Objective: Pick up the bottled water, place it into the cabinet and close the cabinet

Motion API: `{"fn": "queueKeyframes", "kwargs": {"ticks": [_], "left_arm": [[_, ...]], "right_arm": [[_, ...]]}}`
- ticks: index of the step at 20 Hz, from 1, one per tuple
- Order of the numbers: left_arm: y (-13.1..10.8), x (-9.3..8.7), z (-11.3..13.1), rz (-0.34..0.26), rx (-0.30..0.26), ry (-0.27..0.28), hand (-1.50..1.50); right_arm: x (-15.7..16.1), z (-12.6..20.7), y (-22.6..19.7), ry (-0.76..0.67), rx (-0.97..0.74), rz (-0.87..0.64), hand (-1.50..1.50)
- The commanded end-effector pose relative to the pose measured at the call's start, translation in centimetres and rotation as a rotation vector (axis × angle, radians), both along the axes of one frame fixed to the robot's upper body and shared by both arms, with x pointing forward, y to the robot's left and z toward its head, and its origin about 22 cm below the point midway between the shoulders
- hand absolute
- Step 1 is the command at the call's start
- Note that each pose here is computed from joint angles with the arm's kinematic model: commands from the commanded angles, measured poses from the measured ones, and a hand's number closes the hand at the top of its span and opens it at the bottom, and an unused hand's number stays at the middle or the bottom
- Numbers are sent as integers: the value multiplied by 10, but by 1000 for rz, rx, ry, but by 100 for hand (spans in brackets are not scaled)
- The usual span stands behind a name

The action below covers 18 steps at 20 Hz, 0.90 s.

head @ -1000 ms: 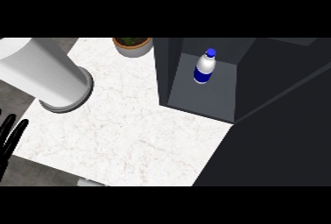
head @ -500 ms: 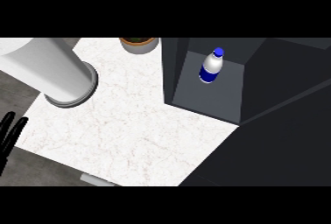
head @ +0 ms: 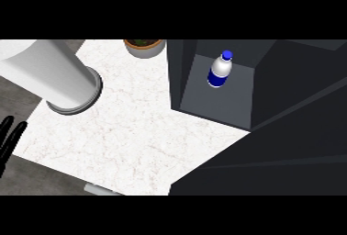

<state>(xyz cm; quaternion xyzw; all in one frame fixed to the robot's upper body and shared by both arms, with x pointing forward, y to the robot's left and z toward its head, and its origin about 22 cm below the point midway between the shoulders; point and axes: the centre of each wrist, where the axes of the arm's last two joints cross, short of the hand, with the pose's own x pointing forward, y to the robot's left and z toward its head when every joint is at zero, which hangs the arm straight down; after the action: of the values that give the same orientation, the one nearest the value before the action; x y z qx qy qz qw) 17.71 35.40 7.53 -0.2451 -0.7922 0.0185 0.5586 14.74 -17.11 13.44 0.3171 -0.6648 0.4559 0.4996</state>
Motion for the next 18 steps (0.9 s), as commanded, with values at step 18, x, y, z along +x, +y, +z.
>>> {"fn": "queueKeyframes", "kwargs": {"ticks": [18], "left_arm": [[14, -1, -11, 49, -31, 25, -150]], "right_arm": [[156, 39, 104, 84, -109, -376, 150]]}}
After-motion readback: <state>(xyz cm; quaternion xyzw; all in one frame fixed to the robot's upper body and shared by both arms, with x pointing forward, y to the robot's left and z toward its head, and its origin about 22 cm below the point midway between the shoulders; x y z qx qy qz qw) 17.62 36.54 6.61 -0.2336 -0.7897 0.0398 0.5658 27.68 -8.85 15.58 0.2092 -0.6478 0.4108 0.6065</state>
